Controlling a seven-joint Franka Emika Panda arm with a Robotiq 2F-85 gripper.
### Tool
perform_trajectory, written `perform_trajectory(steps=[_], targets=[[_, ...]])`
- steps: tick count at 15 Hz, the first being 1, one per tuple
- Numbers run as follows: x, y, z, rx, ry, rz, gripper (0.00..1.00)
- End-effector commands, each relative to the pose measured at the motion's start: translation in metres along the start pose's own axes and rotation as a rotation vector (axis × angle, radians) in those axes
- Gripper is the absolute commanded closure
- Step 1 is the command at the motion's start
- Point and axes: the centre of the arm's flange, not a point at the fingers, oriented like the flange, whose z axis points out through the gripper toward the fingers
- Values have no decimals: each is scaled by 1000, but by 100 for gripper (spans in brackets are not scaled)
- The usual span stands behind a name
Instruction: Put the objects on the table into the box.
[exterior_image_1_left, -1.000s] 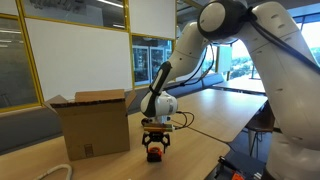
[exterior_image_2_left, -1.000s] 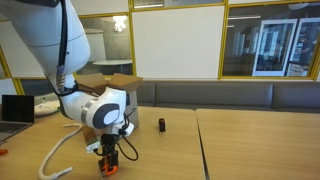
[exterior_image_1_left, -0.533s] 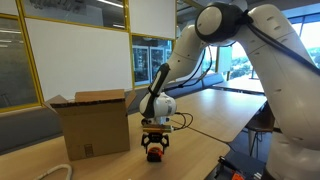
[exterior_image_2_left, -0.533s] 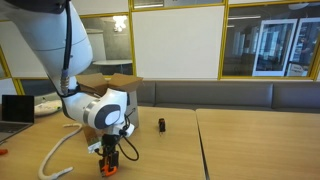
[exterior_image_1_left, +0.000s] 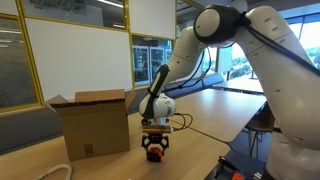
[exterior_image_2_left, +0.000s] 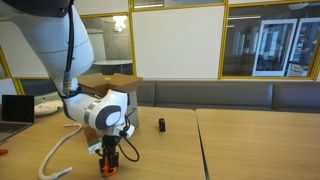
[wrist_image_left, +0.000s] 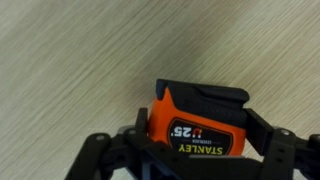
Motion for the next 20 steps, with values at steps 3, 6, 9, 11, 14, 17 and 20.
perform_trajectory(steps=[3, 6, 9, 11, 14, 17, 20], targets=[[4, -2, -11, 9, -2, -11, 33], [-4, 7, -44, 9, 52, -4, 33], [-13, 18, -90, 11, 133, -5, 33], [-18, 22, -124, 11, 195, -10, 33], [-32, 21, -177, -14, 325, -32, 33], [-49, 16, -234, -45, 482, -60, 33], [-73, 8, -293, -71, 613, -77, 33]])
